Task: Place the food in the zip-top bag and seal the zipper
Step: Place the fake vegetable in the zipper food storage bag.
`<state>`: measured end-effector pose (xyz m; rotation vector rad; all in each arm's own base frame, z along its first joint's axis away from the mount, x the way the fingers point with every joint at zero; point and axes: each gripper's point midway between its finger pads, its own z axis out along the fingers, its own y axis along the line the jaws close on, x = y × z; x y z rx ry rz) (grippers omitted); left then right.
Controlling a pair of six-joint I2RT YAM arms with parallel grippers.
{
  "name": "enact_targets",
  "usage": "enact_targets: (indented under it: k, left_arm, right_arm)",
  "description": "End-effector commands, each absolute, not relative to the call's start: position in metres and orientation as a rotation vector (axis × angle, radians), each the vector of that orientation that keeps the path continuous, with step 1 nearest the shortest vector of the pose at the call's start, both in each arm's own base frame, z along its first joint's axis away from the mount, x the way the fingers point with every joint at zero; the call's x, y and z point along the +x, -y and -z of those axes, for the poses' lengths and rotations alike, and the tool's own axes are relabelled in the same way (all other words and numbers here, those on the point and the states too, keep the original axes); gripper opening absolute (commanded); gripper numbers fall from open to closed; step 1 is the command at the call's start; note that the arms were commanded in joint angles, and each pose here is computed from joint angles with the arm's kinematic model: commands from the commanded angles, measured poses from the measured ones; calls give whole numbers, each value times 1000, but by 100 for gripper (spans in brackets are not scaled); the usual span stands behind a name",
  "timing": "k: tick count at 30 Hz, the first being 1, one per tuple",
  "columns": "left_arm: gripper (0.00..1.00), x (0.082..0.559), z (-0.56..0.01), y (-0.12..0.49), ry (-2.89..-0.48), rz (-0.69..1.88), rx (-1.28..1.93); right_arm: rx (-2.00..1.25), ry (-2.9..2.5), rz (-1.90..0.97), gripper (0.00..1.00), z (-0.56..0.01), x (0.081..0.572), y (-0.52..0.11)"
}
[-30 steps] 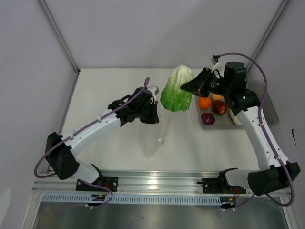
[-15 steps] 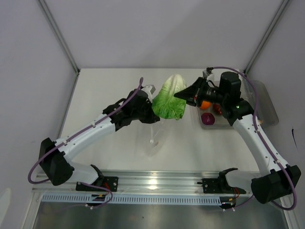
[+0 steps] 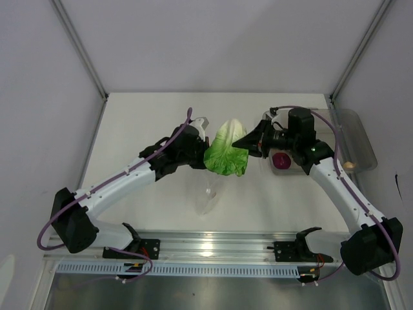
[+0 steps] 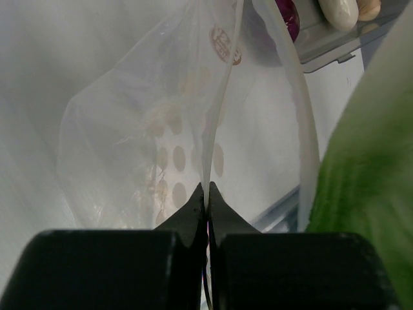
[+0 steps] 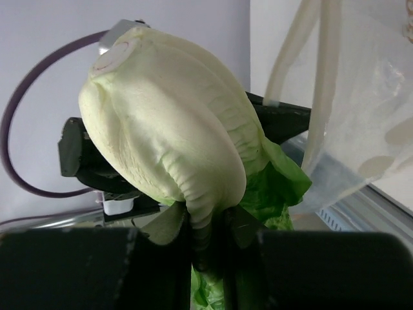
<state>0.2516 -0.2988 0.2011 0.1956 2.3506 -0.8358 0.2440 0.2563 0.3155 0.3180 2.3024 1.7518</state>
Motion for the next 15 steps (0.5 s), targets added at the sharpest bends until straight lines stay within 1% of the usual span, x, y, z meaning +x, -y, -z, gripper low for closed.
enact_targets:
  k: [1, 8, 11, 15]
  left_arm:
    - [1, 257, -231, 300, -2250, 895, 163]
    - [1, 263, -249, 281, -2172, 791, 169]
    - [1, 263, -259, 279, -2138, 778, 187]
    - [1, 259, -266, 281, -2106, 769, 217]
  right_arm:
    - [267, -2385, -1682, 0, -298, 234, -255]
    - [211, -2559, -1542, 0, -265, 212, -252]
    - [200, -2655, -1507, 0, -248, 199, -253]
    - [188, -2707, -1463, 0, -236, 195, -253]
